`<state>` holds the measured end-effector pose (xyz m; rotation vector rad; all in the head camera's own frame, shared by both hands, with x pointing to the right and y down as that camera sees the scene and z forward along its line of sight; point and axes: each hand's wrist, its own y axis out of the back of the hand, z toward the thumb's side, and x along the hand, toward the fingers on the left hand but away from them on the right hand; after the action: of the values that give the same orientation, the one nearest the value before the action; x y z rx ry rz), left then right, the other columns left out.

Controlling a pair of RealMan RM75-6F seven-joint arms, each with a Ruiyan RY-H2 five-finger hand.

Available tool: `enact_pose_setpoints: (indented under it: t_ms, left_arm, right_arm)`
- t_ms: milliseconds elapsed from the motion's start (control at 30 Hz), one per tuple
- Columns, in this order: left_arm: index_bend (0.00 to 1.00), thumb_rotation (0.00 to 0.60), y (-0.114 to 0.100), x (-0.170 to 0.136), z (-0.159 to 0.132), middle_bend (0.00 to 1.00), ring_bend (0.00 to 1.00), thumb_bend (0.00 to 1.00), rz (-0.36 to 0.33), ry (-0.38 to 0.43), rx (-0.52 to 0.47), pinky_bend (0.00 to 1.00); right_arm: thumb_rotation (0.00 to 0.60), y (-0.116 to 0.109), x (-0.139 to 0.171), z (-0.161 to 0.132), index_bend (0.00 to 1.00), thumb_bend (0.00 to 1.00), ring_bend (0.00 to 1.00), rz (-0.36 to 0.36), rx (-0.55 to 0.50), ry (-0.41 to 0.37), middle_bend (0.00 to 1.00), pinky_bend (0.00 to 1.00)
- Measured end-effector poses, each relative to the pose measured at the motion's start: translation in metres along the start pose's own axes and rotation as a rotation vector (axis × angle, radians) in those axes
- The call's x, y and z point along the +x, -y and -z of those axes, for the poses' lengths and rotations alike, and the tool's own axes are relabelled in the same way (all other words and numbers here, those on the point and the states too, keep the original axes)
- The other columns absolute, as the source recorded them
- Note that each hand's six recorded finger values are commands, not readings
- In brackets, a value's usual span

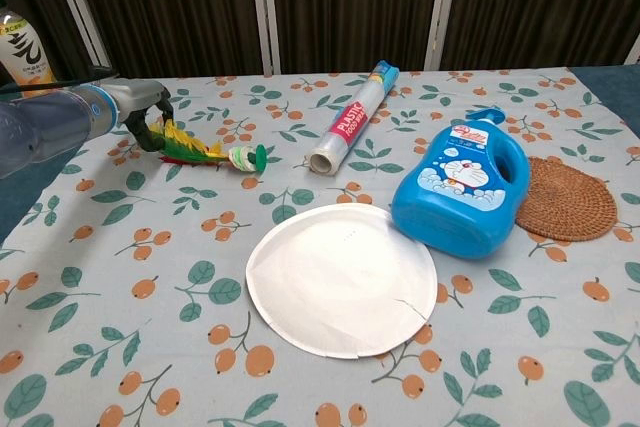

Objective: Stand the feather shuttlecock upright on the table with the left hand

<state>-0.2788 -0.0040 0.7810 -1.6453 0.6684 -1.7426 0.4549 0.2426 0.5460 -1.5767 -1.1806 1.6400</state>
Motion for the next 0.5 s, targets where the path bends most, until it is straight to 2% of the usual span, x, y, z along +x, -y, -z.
enact_pose_setpoints:
  t_ms: [267,500]
  left_arm:
    - [0.52,0.6,-0.0056,-0.0042,0.0001,0.0,0.0,0.5,-0.02,0.025,-0.025,0.0]
    - [0.61,0.6,-0.0066,-0.0083,0.0006,0.0,0.0,0.5,-0.019,0.033,-0.036,0.0]
  right_arm:
    - [0.6,0.0004,-0.0003,-0.0012,0.0,0.15,0.0,0.003,0.006,-0.006,0.0,0.0]
    - [0.6,0.0005,-0.0006,-0.0025,0.0,0.15,0.0,0.008,0.009,-0.015,0.0,0.0]
